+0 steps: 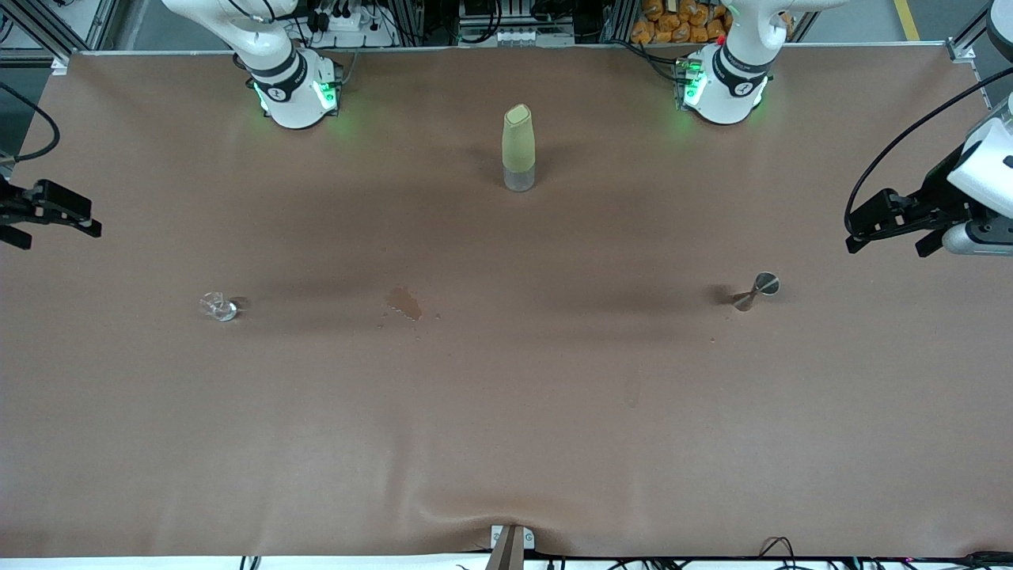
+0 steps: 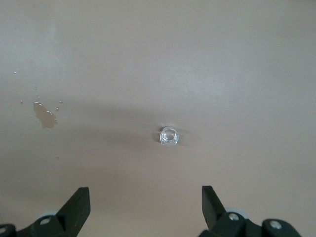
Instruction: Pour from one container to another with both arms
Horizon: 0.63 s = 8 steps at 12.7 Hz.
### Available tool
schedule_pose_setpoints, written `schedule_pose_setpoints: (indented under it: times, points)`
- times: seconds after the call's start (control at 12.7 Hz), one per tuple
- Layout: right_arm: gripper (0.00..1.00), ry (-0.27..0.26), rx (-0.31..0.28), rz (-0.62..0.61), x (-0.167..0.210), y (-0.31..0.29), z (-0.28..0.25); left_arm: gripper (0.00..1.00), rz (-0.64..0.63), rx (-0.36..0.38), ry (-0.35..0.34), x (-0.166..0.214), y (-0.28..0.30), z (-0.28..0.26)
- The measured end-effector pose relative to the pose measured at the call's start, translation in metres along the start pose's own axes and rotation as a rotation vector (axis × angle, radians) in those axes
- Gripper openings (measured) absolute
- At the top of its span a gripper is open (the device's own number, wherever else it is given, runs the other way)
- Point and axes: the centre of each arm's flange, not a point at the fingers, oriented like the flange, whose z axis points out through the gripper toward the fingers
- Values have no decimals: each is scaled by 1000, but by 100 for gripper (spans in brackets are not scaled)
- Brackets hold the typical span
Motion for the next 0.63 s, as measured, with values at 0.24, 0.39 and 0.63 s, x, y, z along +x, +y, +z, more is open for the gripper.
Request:
schedule_pose_setpoints:
  times: [0.24, 0.39, 0.63]
  points:
    - [100, -7, 48, -21, 1, 16, 19, 100, 0, 0, -1, 0, 0, 0]
    - [100, -7, 55, -65, 0, 24, 22, 100, -1, 0, -1, 0, 0, 0]
    - [100, 31, 104, -177, -3, 38, 23, 100, -2, 0, -1, 0, -1, 0]
